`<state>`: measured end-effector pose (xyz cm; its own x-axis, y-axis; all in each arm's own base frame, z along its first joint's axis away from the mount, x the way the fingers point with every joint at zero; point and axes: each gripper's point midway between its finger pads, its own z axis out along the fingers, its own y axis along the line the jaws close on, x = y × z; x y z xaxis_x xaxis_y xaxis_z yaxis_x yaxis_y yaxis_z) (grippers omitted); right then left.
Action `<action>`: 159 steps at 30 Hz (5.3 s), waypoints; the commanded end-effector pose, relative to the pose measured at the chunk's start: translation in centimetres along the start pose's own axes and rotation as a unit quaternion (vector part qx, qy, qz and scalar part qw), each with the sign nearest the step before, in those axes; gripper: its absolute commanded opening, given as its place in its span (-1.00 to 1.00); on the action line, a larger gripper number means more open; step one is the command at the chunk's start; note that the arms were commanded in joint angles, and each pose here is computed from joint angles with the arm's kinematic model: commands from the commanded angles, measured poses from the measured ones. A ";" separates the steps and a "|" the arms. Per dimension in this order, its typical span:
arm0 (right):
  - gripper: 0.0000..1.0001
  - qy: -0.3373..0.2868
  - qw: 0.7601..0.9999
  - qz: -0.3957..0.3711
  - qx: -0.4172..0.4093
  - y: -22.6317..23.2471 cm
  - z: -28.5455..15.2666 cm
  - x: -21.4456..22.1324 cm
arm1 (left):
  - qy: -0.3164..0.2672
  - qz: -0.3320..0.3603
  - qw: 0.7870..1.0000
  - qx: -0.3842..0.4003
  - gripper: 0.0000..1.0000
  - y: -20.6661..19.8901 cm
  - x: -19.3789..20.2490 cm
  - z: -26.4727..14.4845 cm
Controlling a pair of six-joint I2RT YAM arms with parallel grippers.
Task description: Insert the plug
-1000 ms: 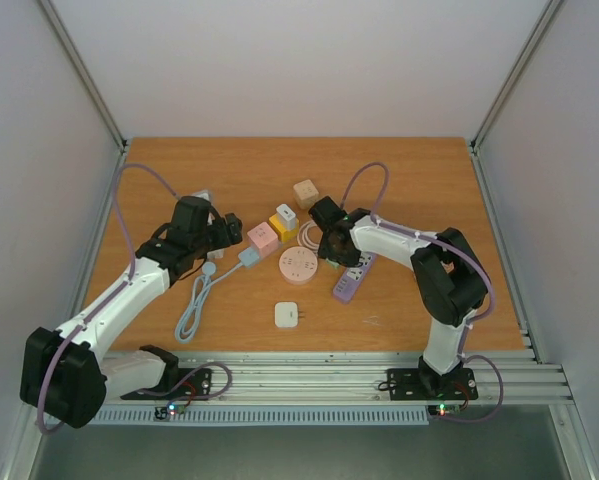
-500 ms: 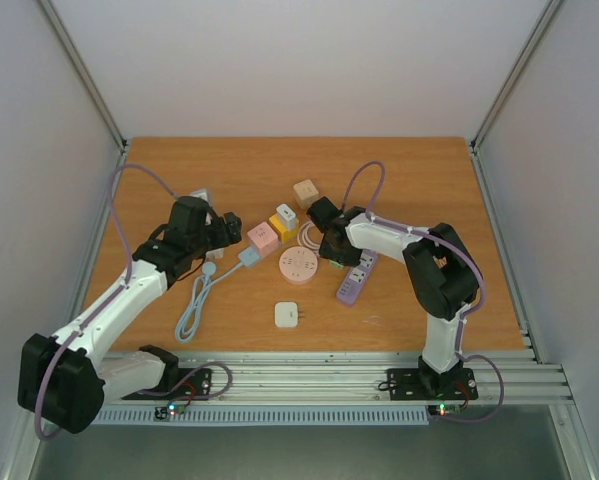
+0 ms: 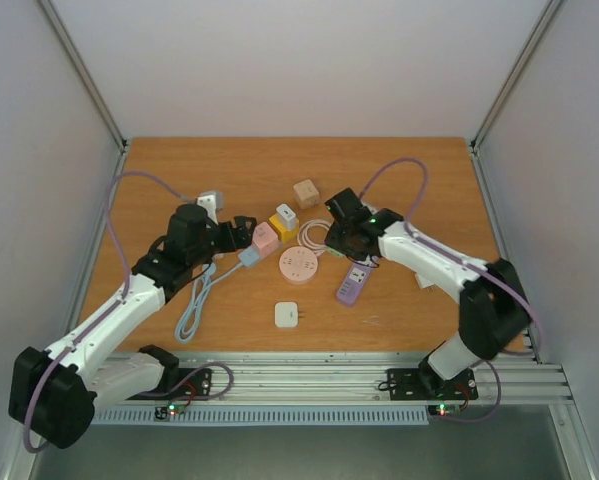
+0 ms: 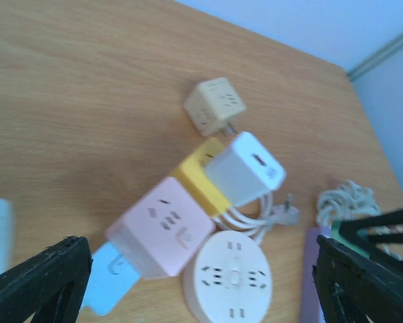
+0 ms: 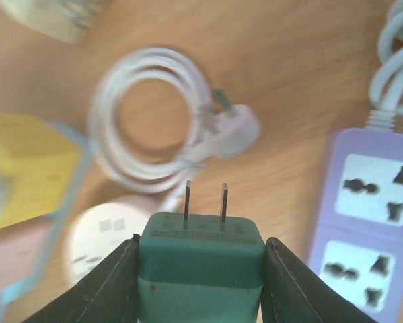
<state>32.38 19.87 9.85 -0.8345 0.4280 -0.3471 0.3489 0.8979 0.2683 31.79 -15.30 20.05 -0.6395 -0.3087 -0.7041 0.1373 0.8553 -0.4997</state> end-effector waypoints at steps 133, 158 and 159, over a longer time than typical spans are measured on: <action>0.74 -0.004 0.978 -0.064 -0.200 -2.0 -9.8 -1.1 | 0.370 0.385 0.843 0.065 -0.99 0.4 4.7 7.8; 0.74 -0.001 0.981 -0.065 -0.185 -2.3 -9.2 -1.2 | 0.416 0.369 0.830 0.036 -0.99 3.9 9.9 8.8; 0.74 -0.001 0.981 -0.065 -0.183 -2.3 -9.1 -1.2 | 0.415 0.371 0.830 0.034 -0.99 4.1 10.1 8.9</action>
<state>28.22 16.68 17.95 -0.8661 0.3076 -0.3941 0.0532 0.8405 0.5392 35.68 -20.37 12.29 -0.5925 0.6778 -0.4354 0.7780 0.6217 -0.0907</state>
